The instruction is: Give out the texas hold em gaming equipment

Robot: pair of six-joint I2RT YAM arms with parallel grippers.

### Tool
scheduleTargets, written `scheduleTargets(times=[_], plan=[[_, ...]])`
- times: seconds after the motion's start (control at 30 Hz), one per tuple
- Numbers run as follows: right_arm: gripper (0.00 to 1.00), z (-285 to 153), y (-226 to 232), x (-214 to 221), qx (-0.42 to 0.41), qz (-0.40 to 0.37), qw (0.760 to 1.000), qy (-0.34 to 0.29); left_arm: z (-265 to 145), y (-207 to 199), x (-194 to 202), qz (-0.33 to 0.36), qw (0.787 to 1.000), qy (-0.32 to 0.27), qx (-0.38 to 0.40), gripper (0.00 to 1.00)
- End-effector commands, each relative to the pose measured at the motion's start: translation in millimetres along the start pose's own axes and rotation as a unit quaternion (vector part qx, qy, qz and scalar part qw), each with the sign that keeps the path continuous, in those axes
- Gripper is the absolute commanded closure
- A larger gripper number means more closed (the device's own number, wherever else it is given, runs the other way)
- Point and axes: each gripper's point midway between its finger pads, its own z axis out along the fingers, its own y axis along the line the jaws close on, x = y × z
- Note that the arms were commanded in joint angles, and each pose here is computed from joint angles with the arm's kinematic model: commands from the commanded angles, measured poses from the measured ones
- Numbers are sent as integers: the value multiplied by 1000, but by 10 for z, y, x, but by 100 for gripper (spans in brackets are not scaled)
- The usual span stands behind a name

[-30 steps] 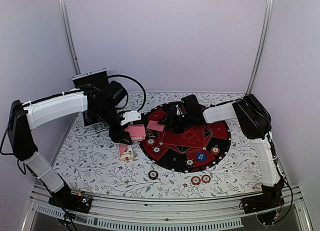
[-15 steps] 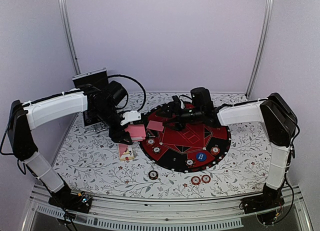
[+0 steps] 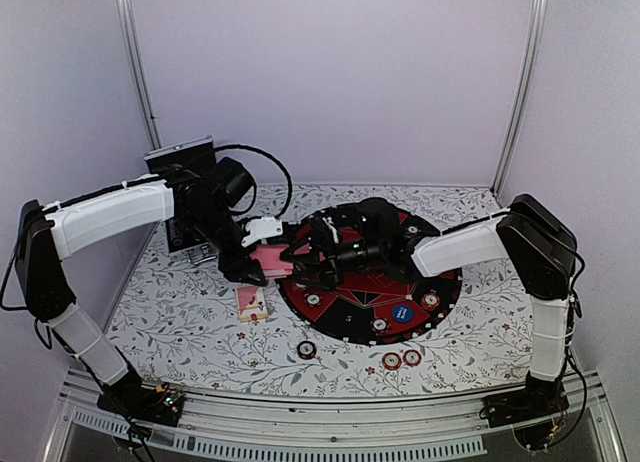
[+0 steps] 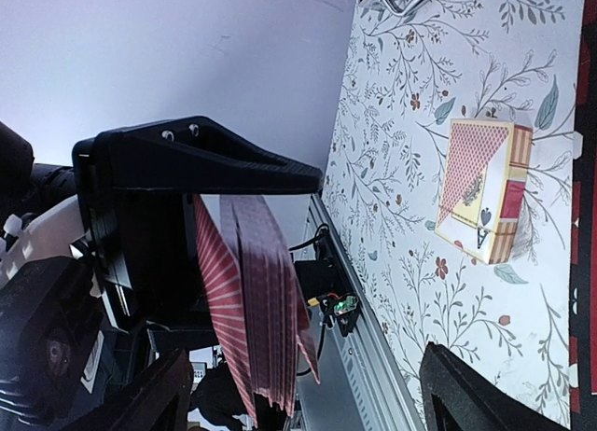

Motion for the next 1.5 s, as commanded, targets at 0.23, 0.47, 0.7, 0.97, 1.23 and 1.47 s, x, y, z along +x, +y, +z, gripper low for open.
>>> scheduleTargets(times=[0.23, 0.47, 0.7, 0.97, 1.23, 1.47], plan=[[12, 341, 113, -93, -37, -3, 999, 19, -154, 31, -138, -2, 1000, -29, -6, 100], [17, 463, 59, -109, -37, 3, 999, 24, -157, 21, -135, -2, 1000, -28, -5, 100], [29, 383, -31, -151, -24, 11, 1000, 5, -157, 13, -124, -2, 1000, -27, -4, 100], [36, 183, -26, -157, -19, 10, 1000, -6, -146, 1, -105, -3, 1000, -24, -2, 100], [46, 99, 78, -144, -25, 2, 1000, -7, -119, -11, -74, -5, 1000, -20, 0, 100], [64, 64, 217, -147, -36, -6, 999, -6, -102, -9, -59, -7, 1000, -17, 0, 100]])
